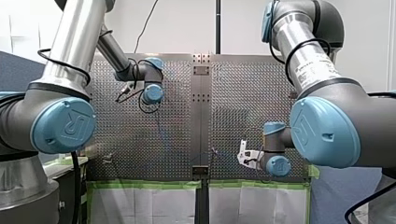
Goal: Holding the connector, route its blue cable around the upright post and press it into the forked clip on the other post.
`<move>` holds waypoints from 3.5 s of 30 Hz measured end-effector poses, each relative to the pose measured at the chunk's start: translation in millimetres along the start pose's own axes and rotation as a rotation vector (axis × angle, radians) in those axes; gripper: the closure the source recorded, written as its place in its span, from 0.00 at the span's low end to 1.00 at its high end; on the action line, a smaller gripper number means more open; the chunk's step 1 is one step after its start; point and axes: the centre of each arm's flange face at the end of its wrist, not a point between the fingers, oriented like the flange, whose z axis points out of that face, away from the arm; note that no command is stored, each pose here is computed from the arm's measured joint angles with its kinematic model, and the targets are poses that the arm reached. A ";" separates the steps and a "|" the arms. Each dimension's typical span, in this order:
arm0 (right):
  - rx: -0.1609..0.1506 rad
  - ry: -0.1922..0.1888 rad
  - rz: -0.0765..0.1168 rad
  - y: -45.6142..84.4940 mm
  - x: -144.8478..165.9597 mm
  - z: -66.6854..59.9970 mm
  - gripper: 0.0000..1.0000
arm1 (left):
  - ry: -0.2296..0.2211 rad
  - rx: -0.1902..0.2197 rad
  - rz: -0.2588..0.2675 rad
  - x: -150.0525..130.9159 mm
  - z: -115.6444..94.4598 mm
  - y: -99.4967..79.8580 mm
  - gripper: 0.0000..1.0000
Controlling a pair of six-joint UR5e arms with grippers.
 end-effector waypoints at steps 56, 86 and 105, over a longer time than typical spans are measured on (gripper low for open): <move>0.007 -0.005 0.001 -4.3 -0.9 -1.0 1.00 | 0.088 0.195 -0.102 100.4 -15.4 -123.4 0.00; 0.011 -0.008 0.003 -5.9 -1.4 -1.5 1.00 | 0.062 0.342 -0.119 158.3 -46.8 -210.3 0.00; 0.015 -0.021 0.002 -9.1 -3.3 -3.3 1.00 | 0.033 0.387 -0.183 156.7 -59.4 -230.8 0.00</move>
